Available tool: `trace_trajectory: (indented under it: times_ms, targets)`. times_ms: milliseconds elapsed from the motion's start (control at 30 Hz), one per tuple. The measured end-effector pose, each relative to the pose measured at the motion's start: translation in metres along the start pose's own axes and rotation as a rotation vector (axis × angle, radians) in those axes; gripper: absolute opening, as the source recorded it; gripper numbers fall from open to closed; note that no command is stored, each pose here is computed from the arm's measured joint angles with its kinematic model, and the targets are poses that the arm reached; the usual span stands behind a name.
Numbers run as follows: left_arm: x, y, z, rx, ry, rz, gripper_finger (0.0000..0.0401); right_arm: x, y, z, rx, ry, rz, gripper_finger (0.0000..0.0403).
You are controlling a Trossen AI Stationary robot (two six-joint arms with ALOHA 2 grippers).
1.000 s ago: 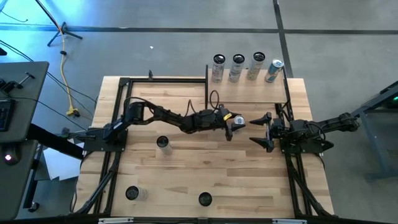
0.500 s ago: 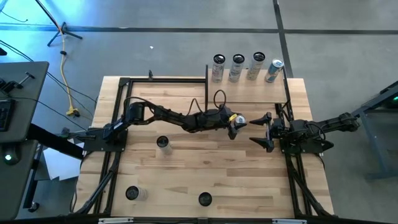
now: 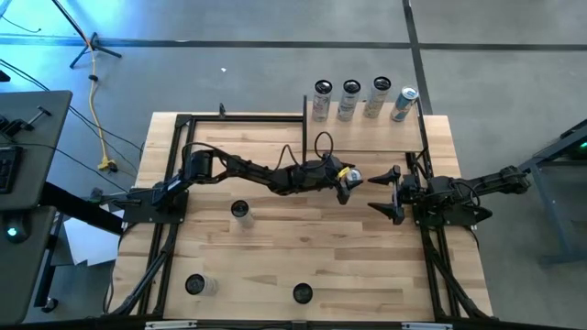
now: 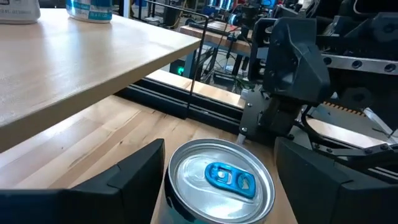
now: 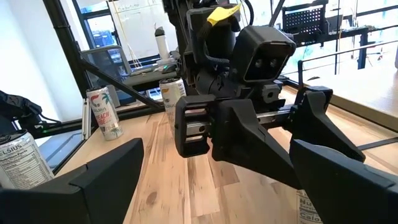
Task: Place canned beverage on shelf
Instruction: Move the blue soda can to the center of the table, then move the white yellow soda can to the center of the table
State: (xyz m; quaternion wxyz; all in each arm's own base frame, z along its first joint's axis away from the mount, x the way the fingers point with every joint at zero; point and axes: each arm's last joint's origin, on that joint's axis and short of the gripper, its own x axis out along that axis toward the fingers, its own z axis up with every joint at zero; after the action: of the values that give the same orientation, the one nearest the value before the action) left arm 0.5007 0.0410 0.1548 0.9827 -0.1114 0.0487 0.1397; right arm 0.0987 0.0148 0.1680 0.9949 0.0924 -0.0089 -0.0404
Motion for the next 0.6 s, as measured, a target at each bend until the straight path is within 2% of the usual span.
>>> trace_trajectory:
  times_ms: [167, 333, 467, 600]
  targets:
    - [0.000, 0.000, 0.001, 0.035, 0.001, -0.001, 0.0282, 0.000, 0.000, 0.000, 0.000, 0.000, -0.001, 0.0389]
    - [-0.019, -0.003, 0.026, 0.103, -0.027, 0.016, 0.0283, 0.000, 0.000, 0.000, 0.000, 0.000, -0.001, 0.0389]
    - [-0.054, -0.005, 0.044, 0.137, 0.030, 0.081, 0.0283, 0.000, 0.000, 0.000, 0.000, 0.000, -0.001, 0.0389]
    - [-0.111, -0.018, 0.052, 0.135, 0.097, 0.165, 0.0283, 0.000, 0.000, 0.000, 0.000, -0.001, -0.005, 0.0389]
